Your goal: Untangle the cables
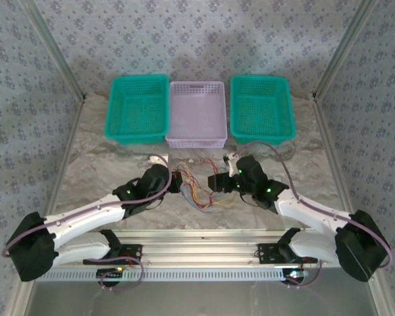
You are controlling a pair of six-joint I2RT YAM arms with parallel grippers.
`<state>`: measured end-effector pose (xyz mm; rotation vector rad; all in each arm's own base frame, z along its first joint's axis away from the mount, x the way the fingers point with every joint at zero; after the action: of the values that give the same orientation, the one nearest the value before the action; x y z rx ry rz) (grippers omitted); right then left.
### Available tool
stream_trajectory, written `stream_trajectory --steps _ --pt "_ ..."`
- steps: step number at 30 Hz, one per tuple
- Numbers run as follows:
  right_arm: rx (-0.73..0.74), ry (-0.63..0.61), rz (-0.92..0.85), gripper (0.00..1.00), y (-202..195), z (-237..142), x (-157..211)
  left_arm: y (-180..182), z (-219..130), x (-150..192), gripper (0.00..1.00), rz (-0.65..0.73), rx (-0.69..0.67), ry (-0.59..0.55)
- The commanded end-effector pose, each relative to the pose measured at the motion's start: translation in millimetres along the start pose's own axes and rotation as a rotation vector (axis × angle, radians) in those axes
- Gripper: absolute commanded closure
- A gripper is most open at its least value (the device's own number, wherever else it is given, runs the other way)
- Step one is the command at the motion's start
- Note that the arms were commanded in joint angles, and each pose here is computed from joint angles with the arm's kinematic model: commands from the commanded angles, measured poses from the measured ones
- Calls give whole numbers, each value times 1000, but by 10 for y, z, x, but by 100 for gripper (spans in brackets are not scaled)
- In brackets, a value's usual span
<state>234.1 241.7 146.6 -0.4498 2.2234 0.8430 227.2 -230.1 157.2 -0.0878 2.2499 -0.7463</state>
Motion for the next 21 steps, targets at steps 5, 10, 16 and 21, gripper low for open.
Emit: stream_trajectory --steps 5,10,16,21 --pt "55 -76 -25 97 -6 26 -270 -65 -132 -112 100 5 42 -58" --pt "212 -164 19 100 -357 -329 -400 36 -181 -83 100 13 15 -63" --pt "349 -270 145 100 -814 -804 -490 180 -210 26 100 17 -8 -45" --pt "397 -288 196 100 -986 -978 -478 268 -218 112 100 27 -20 -23"
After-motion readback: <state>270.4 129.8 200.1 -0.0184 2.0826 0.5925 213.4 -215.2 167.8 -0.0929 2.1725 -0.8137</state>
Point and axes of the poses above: each hand's point on the last joint's axis, 136 mm out from that joint toward the fingers, its own z axis out along the fingers, its own y axis along the line the jaws close on, x = y × z, the point moved 2 cm from there along -z, back along the fingers, and after that the axes turned 3 degrees about -z, right-handed, at the moved point
